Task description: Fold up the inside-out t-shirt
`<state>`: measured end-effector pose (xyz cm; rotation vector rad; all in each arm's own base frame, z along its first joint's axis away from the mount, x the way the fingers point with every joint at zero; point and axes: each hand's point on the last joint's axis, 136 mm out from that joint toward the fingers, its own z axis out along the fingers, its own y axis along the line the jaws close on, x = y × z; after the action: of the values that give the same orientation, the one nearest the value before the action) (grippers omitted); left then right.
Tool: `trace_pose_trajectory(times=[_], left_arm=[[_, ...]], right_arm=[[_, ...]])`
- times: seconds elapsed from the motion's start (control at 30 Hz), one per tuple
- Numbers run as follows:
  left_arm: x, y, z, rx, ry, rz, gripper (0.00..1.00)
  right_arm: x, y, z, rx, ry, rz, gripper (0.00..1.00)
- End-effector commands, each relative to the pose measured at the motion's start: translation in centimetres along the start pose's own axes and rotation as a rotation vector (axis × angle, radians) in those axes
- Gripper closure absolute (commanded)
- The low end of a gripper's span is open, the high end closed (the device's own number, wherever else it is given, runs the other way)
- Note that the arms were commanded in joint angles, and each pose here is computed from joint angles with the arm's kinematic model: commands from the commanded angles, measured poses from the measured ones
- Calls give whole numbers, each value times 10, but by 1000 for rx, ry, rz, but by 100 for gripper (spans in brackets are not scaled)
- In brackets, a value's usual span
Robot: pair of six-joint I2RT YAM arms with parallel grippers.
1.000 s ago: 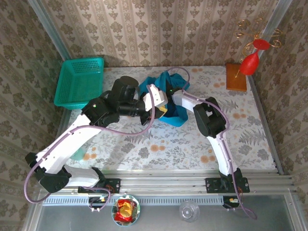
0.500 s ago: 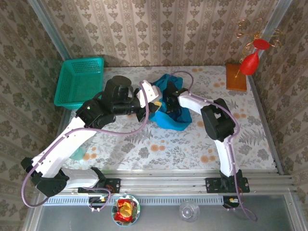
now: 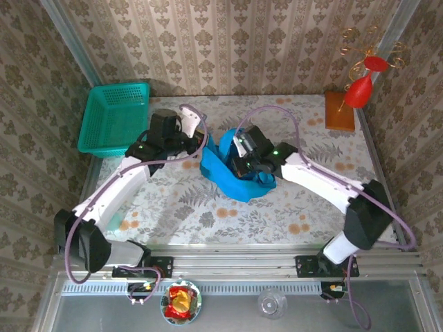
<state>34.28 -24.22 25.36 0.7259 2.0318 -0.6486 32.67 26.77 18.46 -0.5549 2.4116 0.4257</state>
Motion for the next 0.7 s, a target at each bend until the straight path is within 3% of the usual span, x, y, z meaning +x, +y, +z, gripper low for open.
trace_pose_trajectory(times=[0.0,0.37,0.67], left_arm=[[6,33,10,-5,-48,-162,100],[79,124,8,-108,5,-480,100],[116,163,-17,-167,-17,-672,100]], right_arm=[[-19,12,-38,-76,-109,-3,100],[-34,50,-108,-327,-255,0,100],[-40,29,-140,-348,-406,75,100]])
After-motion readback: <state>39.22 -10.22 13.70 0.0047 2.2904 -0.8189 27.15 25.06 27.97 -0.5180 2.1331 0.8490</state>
